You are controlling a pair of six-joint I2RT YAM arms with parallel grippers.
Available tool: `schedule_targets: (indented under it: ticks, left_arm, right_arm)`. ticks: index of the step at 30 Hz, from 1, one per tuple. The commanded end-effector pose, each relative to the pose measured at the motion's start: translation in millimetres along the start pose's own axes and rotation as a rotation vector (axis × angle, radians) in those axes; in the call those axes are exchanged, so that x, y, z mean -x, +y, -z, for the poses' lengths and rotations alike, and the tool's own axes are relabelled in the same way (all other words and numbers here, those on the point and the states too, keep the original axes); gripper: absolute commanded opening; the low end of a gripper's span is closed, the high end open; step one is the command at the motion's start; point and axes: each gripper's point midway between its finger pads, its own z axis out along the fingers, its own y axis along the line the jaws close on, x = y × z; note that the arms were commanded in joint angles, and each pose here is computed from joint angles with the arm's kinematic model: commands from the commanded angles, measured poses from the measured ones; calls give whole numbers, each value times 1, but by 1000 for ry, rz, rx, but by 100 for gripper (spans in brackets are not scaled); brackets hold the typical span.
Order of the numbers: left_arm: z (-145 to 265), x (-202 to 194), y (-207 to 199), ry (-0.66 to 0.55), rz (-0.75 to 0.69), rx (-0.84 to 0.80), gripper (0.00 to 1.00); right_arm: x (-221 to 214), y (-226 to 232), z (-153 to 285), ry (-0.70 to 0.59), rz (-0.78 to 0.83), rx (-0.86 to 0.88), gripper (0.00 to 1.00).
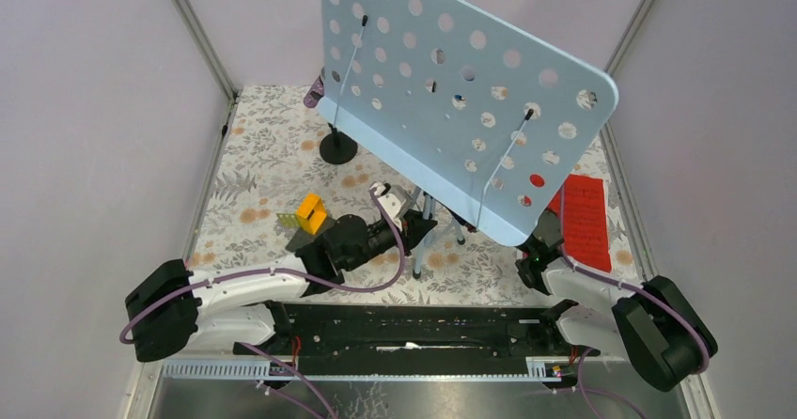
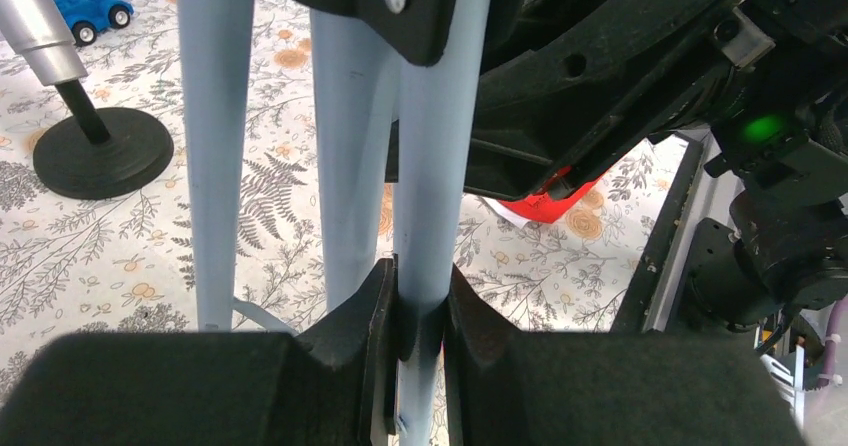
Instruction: Pack up the instrument practice props
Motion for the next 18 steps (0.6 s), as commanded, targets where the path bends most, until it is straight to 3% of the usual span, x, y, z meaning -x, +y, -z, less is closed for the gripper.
schedule_targets:
  ticks: [1, 3, 11, 15, 18]
  left_arm:
    - [15, -54, 42, 134, 30, 191, 0]
    - [13, -57, 43, 144, 27, 196, 0]
    - [11, -63, 45, 163, 21, 201, 0]
    - [10, -66, 43, 174, 21, 188, 0]
    - [6, -69, 40, 189, 19, 172, 0]
  right_arm:
    - [-19, -6, 16, 89, -10, -59, 16]
    - [-21, -12, 20, 120, -5, -93, 29]
    - [-11, -14, 39, 174, -12, -162, 60]
    - [16, -7, 41, 80, -126, -181, 86]
    - [38, -2, 37, -29, -225, -170, 97]
